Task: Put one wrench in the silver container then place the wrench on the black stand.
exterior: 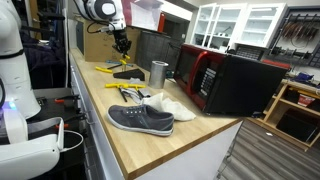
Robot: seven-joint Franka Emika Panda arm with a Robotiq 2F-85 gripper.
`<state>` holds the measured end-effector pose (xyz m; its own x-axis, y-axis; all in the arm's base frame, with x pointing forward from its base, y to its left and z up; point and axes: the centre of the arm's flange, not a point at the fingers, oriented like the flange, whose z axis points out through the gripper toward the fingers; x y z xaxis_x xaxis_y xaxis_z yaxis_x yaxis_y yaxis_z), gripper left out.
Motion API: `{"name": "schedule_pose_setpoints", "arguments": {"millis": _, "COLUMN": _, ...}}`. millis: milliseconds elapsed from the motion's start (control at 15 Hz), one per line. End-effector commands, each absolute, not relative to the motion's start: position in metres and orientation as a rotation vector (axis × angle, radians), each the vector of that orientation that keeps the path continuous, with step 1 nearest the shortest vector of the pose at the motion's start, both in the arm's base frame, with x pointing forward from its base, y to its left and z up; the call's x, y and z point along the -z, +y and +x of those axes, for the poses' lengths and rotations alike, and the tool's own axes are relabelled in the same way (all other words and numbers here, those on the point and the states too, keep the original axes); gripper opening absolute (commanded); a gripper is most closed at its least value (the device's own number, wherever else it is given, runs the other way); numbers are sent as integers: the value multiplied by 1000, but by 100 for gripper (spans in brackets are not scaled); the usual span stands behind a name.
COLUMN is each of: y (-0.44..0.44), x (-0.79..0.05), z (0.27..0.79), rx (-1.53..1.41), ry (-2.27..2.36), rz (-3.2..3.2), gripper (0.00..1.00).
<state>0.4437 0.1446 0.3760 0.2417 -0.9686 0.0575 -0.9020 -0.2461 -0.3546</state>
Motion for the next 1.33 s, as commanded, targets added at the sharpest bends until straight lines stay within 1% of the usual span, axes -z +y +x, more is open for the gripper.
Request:
{"name": "schedule_pose_setpoints", "arguments": {"millis": 0, "y": 152, "x": -366, "z": 446, "rx": 394, "ry": 1758, "rz": -2218, "gripper": 4}}
{"name": "schedule_pose_setpoints", "arguments": {"millis": 467, "y": 147, "x": -352, "z": 447, "rx": 374, "ry": 1768, "rz": -2212, "gripper": 4}}
{"name": "schedule_pose_setpoints", "arguments": {"millis": 533, "y": 144, "x": -356, "z": 447, "rx": 401, "ry": 1772, "rz": -2215, "gripper": 41}}
{"name": "schedule_pose_setpoints", "arguments": {"millis": 600, "y": 143, "x": -359, "z": 447, "rx": 417, "ry": 1775, "rz": -2213, "gripper": 43}}
{"name": "schedule_pose_setpoints", "arguments": {"millis": 667, "y": 143, "x": -364, "z": 447, "rx": 434, "ry": 1766, "rz": -2213, "gripper": 49}}
{"name": "schedule_pose_setpoints", "arguments": {"millis": 733, "y": 144, "x": -369, "z": 447, "rx": 449, "ry": 1758, "rz": -2211, "gripper": 55}}
{"name": "schedule_pose_setpoints", "arguments": {"millis": 933, "y": 151, "x": -388, "z": 445, "rx": 468, "ry": 1727, "rz": -2190, "gripper": 80}}
{"name": "schedule_pose_setpoints", "arguments": {"millis": 1133, "y": 161, "x": -416, "z": 440, "rx": 454, "ry": 1703, "rz": -2157, "gripper": 99}}
{"name": "schedule_pose_setpoints", "arguments": {"millis": 1267, "y": 168, "x": -436, "z": 434, "rx": 431, "ry": 1674, "rz": -2151, "gripper": 100}}
